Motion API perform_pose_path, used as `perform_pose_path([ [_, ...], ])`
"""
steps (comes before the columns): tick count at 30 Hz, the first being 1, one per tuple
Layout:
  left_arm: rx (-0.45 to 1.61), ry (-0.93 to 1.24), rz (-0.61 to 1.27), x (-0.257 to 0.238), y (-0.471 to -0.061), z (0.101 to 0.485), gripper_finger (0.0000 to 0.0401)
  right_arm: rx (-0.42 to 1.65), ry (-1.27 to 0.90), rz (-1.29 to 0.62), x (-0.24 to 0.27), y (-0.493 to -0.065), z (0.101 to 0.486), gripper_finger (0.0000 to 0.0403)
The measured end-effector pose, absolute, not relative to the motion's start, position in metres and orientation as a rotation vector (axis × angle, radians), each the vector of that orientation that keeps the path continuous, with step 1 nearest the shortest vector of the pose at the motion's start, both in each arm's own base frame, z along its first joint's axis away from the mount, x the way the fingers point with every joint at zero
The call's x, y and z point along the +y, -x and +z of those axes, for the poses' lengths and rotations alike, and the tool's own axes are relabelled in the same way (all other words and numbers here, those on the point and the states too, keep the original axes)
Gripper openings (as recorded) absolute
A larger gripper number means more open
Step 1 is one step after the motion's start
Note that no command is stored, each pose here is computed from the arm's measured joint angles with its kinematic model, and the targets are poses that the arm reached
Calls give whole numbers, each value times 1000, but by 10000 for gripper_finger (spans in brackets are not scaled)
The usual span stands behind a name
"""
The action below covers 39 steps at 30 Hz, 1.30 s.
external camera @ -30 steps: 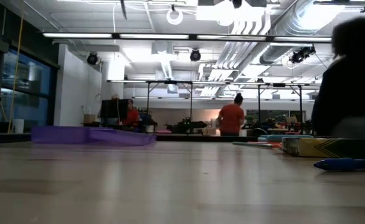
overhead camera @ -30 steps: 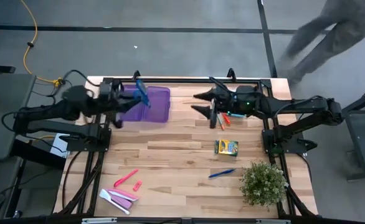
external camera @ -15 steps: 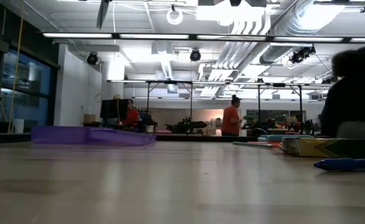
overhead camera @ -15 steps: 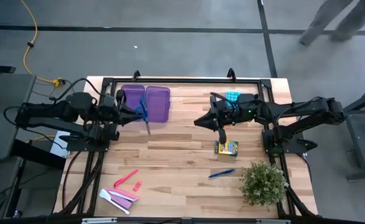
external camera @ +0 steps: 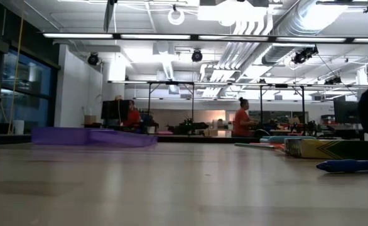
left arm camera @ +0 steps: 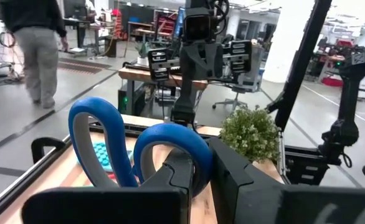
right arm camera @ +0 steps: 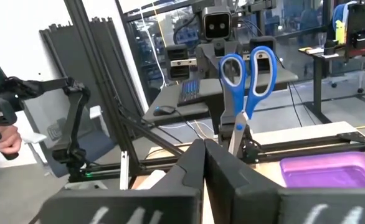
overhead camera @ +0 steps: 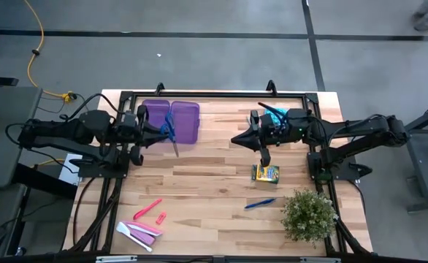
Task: Pack school essentials
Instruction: Put the blue scissors into the purple supply box
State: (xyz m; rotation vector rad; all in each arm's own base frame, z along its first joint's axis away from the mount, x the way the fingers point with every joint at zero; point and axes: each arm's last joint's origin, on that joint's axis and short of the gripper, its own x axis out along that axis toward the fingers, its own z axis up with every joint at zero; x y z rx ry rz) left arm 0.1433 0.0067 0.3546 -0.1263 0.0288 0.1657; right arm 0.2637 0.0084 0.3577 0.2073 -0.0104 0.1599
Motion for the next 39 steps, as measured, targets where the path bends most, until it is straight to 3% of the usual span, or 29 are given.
perform_pose_path([
  [5, 41, 147, 264, 12, -148, 354, 15, 0, -206, 146, 7, -264, 357, 0],
  [9, 168, 146, 447, 29, -152, 363, 15, -1, -208, 131, 4, -264, 357, 0],
  [15, 572, 234, 788, 71, -155, 358, 15, 23, -206, 122, 4, -264, 354, 0],
  [20, 884, 268, 939, 107, -155, 322, 15, 52, -210, 118, 3, -264, 351, 0],
  [33, 1212, 335, 999, 181, -176, 241, 15, 64, -205, 116, 3, -264, 350, 0],
  [39, 1306, 506, 940, 202, -178, 208, 15, 68, -205, 115, 3, -264, 349, 0],
])
